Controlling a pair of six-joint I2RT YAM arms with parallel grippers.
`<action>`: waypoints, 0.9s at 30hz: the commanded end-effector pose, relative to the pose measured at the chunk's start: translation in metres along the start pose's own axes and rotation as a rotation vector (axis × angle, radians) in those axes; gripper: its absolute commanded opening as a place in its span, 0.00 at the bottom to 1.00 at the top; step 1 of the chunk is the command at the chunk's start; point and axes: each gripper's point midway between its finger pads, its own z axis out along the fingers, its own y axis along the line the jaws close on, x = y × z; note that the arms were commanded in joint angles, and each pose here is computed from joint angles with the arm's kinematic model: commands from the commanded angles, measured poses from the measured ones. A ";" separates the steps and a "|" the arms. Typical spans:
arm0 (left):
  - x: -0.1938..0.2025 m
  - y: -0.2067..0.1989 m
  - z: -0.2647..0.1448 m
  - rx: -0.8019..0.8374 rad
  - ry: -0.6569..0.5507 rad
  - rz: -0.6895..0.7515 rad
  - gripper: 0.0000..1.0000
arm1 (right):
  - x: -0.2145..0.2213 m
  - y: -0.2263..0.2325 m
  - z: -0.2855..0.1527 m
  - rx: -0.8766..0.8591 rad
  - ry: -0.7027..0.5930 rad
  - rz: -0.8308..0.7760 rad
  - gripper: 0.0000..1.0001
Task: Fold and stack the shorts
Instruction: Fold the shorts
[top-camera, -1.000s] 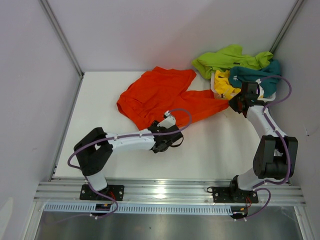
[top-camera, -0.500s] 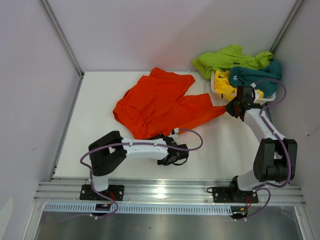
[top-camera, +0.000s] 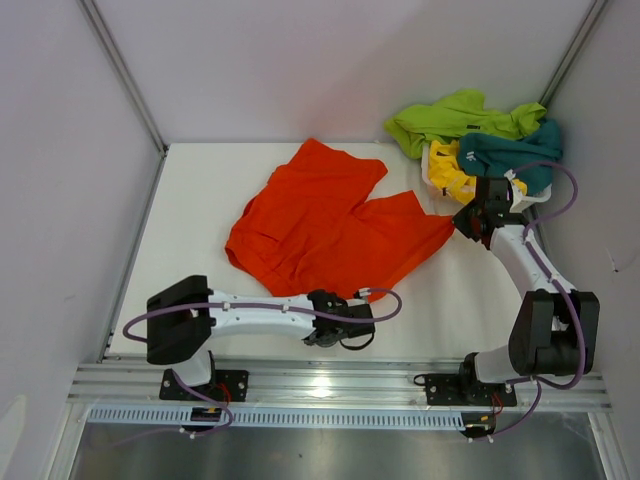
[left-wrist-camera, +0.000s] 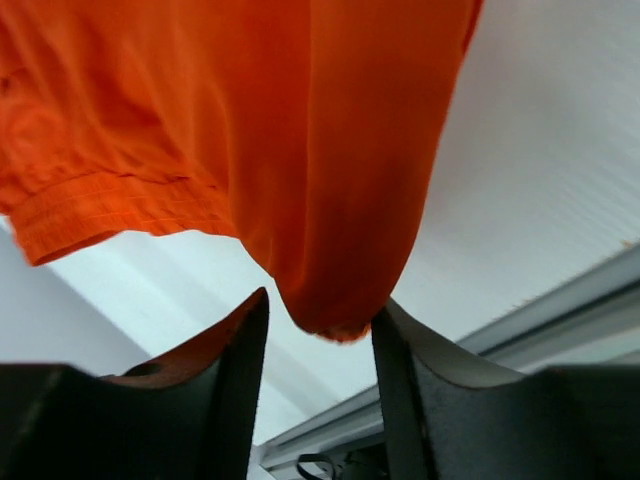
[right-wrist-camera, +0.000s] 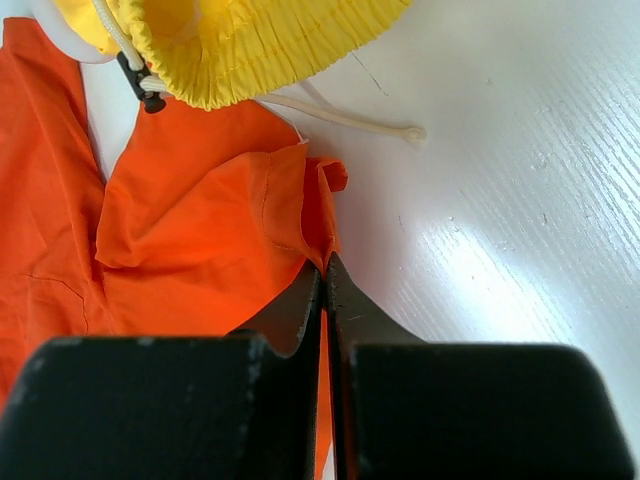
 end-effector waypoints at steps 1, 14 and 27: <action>0.002 -0.026 0.002 0.132 0.007 0.063 0.49 | -0.011 0.001 -0.011 -0.008 -0.047 -0.016 0.00; -0.026 -0.035 -0.023 0.261 -0.181 -0.081 0.99 | -0.022 0.003 -0.011 0.001 -0.057 -0.027 0.00; -0.025 -0.017 0.015 0.008 -0.229 -0.486 0.96 | -0.030 0.006 -0.012 -0.012 -0.064 -0.015 0.00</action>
